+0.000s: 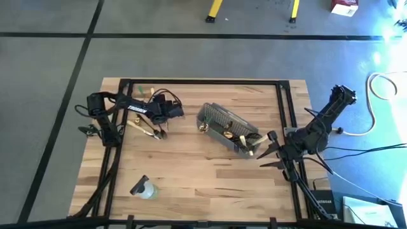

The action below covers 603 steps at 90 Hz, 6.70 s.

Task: Sort silverware
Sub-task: Put the silver knife into the cutlery rack

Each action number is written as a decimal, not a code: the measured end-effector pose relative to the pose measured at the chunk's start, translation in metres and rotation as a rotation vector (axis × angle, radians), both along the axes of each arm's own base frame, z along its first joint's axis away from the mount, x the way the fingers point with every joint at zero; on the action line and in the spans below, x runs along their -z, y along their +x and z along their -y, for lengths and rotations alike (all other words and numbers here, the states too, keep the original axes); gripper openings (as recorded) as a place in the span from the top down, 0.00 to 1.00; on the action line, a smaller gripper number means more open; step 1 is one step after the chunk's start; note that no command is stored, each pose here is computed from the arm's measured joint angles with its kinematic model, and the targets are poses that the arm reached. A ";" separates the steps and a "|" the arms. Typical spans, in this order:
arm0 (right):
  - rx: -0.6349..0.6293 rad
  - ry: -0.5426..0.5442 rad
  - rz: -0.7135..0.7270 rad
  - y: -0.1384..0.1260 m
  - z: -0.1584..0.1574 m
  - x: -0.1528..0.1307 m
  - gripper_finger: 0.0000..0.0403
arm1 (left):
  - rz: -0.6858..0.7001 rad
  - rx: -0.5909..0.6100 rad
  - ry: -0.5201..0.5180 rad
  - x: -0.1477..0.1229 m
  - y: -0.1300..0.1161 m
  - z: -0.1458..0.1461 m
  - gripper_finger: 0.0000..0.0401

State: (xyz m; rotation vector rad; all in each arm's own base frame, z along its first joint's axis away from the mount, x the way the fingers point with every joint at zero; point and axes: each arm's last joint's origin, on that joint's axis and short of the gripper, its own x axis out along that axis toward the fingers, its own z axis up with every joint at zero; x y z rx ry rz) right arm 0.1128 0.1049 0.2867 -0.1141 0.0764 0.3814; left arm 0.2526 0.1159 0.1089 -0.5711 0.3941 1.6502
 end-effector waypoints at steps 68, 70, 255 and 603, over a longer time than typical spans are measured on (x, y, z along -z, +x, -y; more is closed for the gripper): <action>0.006 -0.032 0.016 0.000 0.000 0.000 0.73 | -0.009 -0.001 0.012 0.030 0.003 -0.012 0.42; 0.006 -0.031 0.015 0.000 0.000 0.000 0.73 | -0.010 0.000 0.011 0.031 0.003 -0.011 0.43; 0.375 0.319 0.325 0.012 0.025 -0.041 0.73 | 0.672 1.283 0.957 -0.201 0.106 0.150 0.86; 0.071 0.201 0.349 0.114 0.067 -0.028 0.85 | 0.647 1.406 0.894 -0.191 0.149 0.175 0.83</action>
